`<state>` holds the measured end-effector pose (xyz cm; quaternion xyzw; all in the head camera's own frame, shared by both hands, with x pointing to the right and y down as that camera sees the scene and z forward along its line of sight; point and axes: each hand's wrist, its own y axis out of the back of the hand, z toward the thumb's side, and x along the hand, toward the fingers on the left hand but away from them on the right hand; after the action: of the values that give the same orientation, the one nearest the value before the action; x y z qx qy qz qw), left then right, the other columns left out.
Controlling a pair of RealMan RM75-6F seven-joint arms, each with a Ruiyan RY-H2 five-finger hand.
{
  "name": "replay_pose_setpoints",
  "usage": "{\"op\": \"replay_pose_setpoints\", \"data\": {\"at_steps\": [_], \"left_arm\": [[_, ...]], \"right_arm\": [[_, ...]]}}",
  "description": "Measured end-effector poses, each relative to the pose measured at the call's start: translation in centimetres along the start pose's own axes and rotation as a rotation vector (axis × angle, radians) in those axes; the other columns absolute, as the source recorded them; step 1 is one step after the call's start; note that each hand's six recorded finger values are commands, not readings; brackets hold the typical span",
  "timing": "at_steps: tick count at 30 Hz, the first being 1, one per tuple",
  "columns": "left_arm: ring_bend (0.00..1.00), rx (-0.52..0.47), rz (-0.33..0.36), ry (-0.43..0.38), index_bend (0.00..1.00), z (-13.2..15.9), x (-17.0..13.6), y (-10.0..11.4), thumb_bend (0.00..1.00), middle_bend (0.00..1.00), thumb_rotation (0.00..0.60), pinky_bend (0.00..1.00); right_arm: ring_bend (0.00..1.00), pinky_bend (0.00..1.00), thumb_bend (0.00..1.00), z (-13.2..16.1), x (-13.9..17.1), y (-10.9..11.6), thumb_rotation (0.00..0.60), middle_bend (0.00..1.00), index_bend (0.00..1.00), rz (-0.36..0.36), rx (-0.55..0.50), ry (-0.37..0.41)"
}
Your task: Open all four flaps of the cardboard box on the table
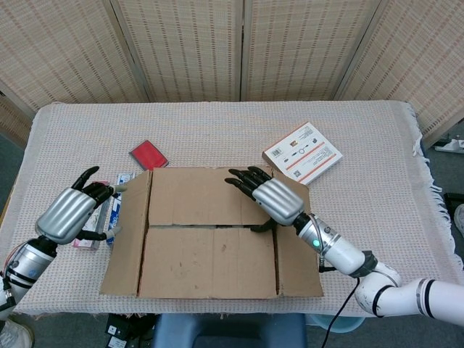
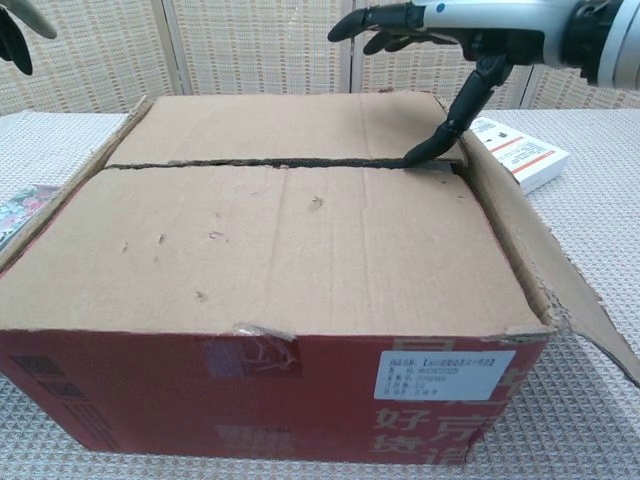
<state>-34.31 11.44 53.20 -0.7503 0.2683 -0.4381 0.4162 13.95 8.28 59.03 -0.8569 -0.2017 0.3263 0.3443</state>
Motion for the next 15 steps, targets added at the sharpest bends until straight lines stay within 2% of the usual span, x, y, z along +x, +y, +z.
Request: {"op": "replay_pose_setpoints", "data": {"at_steps": [7,15], "left_arm": [[0.32,-0.004,-0.002,0.000,0.23,-0.02,-0.04,0.03,0.29,0.38,0.412,0.00],[0.32,-0.008,-0.003,-0.003,0.23,0.05,-0.06,-0.06,0.29,0.38,0.412,0.00]], "right_arm": [[0.05,0.00,0.12,0.26,-0.32,-0.67,0.598,0.00,0.00,0.008,0.022,0.008],[0.07,0.00,0.12,0.50,-0.93,-0.89,0.598,0.00,0.00,-0.026,0.081,0.024]]}}
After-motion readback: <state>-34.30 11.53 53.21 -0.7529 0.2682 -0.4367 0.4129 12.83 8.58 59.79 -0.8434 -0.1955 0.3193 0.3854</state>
